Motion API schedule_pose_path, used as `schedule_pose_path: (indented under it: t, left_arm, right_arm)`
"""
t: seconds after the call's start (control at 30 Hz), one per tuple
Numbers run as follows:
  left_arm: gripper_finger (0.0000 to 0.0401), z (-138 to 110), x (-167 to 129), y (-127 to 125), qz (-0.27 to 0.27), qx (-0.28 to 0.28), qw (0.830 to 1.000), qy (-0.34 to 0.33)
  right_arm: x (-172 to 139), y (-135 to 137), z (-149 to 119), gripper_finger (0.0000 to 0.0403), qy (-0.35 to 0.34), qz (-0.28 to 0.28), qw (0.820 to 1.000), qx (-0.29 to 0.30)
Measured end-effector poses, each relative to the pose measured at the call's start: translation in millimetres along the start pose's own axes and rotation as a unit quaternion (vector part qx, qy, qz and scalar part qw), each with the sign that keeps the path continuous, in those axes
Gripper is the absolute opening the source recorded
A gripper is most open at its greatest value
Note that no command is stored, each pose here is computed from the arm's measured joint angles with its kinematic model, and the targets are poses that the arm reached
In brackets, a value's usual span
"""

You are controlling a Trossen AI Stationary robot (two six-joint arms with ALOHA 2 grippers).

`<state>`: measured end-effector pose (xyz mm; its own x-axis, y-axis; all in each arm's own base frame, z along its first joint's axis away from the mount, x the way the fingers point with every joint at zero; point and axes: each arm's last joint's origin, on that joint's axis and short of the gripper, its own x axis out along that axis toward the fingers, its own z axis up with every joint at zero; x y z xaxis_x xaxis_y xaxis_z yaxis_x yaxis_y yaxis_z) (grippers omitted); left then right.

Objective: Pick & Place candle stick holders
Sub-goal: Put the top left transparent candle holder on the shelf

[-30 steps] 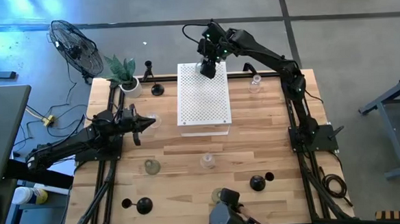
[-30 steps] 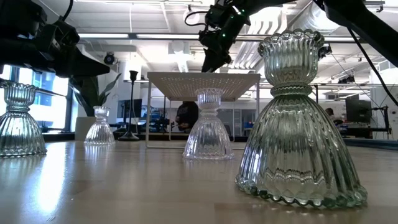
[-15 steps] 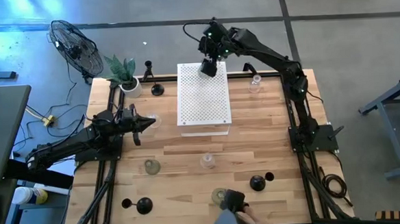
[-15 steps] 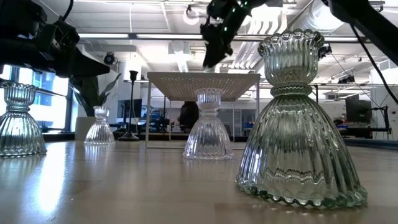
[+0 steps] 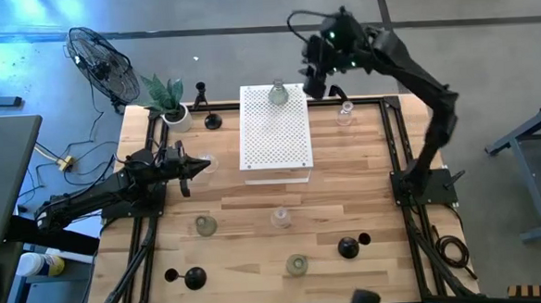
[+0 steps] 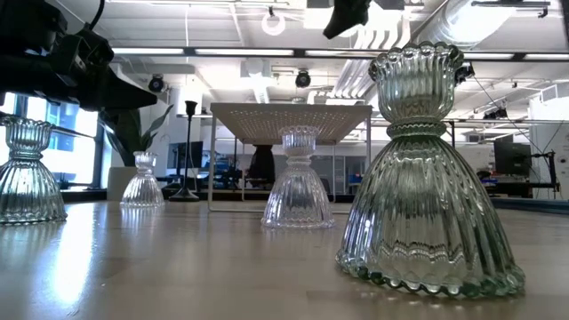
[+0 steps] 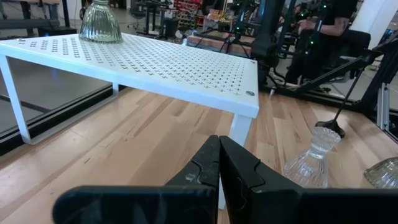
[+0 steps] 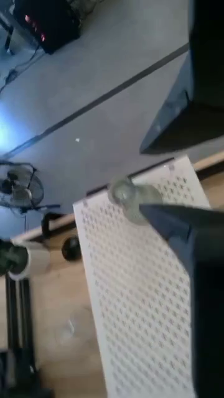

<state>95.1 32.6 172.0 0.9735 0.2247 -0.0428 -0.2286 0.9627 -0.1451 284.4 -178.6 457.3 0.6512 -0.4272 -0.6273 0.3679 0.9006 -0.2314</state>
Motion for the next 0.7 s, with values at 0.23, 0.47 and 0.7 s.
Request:
schedule_pose_path:
  t: [0.23, 0.47, 0.7]
  left_arm:
    - [0.0001, 0.0, 0.0, 0.0, 0.000, 0.000, 1.000, 0.000]
    - [0.0001, 0.0, 0.0, 0.0, 0.000, 0.000, 1.000, 0.000]
    - [0.0001, 0.0, 0.0, 0.0, 0.000, 0.000, 1.000, 0.000]
  right_arm:
    - [-14.5, 32.9, -62.4, 0.0014, -0.032, 0.010, 0.999, 0.012]
    - [-10.7, 59.7, -148.7, 0.0003, -0.090, -0.010, 0.991, 0.097]
    - [6.6, 78.1, -222.9, 0.0001, -0.103, -0.023, 0.976, 0.192]
